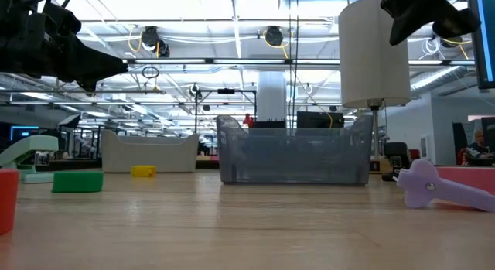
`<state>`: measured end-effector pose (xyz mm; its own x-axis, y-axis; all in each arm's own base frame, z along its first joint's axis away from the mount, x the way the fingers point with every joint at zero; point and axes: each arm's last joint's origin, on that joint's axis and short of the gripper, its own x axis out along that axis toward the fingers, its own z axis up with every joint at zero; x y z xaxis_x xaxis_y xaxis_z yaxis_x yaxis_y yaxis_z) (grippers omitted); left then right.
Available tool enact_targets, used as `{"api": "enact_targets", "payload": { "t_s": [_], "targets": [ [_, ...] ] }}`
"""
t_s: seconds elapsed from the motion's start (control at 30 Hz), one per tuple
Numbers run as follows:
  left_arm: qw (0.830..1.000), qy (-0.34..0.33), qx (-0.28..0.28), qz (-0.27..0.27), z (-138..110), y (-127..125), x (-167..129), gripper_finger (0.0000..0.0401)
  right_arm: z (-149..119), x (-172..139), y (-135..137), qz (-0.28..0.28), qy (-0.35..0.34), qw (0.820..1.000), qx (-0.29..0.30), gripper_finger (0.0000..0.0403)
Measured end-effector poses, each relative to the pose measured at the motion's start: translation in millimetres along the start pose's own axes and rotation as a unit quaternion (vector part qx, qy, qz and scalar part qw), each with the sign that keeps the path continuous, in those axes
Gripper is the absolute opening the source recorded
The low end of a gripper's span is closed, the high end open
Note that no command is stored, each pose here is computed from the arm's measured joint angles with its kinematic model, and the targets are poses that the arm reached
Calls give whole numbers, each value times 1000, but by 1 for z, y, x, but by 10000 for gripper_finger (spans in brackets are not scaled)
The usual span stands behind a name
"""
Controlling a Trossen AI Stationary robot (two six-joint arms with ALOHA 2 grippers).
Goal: Pick and place Stapler, Stapler remover, tape
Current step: Put the black stapler into the gray bin
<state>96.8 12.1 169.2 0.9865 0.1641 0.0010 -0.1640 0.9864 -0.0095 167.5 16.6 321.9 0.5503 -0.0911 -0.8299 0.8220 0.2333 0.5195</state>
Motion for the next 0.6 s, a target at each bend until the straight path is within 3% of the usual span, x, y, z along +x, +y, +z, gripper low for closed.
{"api": "enact_targets", "payload": {
  "t_s": [0.23,0.37,0.6],
  "targets": [
    [1000,0,0,0,0,0,0,86,-19,45,16,-147,11,981,128,0],
    [1000,1,0,0,0,0,0,86,-24,62,20,-176,-22,966,188,0],
    [1000,1,0,2,0,0,0,86,-21,61,12,-219,-61,952,202,1]
  ]
}}
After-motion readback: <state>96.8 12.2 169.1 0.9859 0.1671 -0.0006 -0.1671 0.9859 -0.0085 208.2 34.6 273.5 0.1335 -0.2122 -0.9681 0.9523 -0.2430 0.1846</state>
